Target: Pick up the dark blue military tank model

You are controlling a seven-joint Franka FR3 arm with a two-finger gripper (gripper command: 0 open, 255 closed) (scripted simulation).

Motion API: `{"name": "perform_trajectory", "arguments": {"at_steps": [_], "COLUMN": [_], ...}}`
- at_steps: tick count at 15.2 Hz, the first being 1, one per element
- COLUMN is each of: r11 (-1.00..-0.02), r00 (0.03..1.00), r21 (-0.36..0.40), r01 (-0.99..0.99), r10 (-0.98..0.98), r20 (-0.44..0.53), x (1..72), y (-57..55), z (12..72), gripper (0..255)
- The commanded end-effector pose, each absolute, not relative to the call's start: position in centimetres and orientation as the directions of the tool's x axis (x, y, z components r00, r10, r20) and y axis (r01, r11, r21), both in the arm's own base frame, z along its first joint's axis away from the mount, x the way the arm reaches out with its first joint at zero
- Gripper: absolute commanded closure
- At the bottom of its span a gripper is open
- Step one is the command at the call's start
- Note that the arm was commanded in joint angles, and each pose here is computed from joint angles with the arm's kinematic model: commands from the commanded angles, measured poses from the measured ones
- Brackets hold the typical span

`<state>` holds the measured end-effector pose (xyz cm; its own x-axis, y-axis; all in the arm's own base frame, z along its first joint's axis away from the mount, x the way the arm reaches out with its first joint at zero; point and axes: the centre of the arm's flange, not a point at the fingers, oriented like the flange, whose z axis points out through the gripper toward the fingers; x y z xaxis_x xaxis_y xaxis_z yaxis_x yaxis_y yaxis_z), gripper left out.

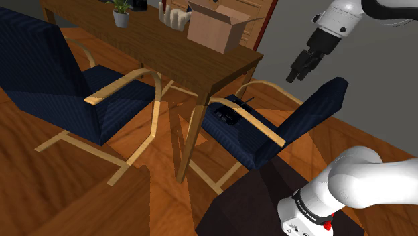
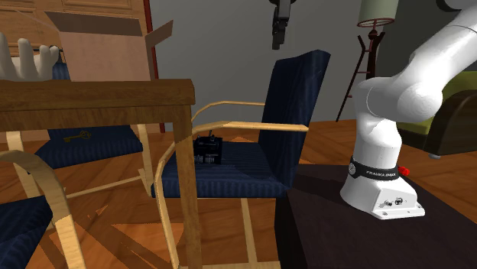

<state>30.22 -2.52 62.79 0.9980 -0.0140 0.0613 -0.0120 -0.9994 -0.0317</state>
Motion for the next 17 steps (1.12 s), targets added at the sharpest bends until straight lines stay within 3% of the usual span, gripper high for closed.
{"name": "perform_trajectory", "arguments": {"at_steps": [1,9,17], "r11": [-0.999,-0.93,-0.748], "r00": [0.998,0.936,0.774], "r21": [-0.032,-0.183,-0.333], "r01": [-0.012,-0.318,-0.574], "r10": [-0.014,-0.339,-0.629], "r20": [0.061,0.095,0.078], "x": [30.2,35.8,40.1], "y": [-2.5,-7.7,-13.4], "z": [62.8,55.4,47.5], "gripper": [0,0,0]}}
